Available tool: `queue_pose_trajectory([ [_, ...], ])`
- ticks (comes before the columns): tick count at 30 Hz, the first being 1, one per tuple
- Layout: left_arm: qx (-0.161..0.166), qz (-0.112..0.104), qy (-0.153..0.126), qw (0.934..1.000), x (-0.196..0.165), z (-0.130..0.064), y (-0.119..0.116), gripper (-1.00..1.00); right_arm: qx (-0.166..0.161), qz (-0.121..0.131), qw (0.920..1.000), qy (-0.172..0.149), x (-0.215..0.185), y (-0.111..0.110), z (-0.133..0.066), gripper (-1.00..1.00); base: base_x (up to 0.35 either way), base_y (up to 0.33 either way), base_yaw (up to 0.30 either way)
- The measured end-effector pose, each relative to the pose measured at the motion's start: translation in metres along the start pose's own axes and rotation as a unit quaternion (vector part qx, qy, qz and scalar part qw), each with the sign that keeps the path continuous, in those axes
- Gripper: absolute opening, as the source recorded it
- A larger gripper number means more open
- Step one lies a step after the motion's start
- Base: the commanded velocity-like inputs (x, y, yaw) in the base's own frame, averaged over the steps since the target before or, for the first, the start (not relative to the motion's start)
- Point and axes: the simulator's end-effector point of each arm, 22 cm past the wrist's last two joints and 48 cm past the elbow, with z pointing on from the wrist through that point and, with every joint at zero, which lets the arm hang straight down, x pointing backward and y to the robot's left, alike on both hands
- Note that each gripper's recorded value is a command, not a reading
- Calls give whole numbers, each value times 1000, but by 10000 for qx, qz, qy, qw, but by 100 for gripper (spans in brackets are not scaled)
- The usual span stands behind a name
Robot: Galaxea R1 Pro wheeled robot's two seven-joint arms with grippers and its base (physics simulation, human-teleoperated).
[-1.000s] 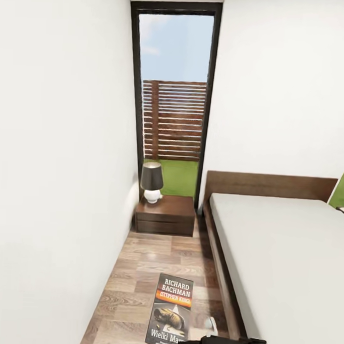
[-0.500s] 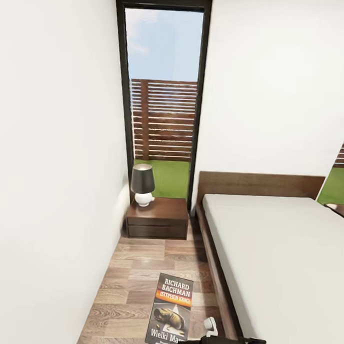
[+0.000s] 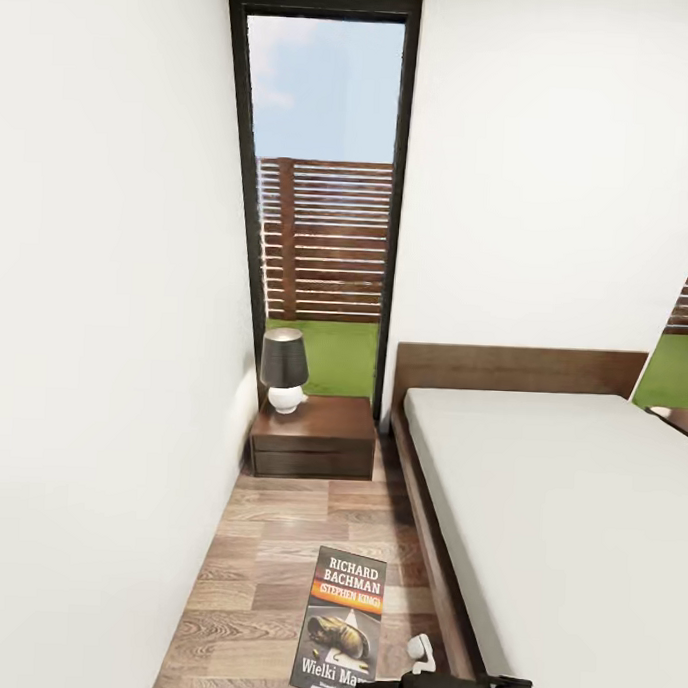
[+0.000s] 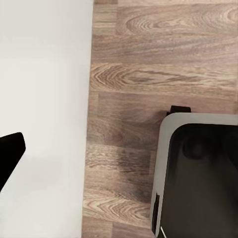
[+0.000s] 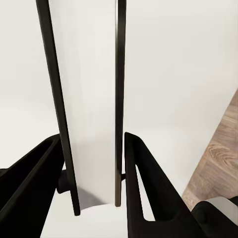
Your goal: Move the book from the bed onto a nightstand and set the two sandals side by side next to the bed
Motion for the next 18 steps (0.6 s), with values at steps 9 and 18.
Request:
queue_pose_trajectory([
  [9, 0, 0, -1, 10000, 0, 0, 0, 100, 3, -2, 10000, 1, 0, 0, 0, -100, 150, 48, -1],
  [18, 0, 1, 0, 10000, 0, 0, 0, 100, 4, 0, 10000, 0, 0, 0, 0, -100, 97, 32, 0],
])
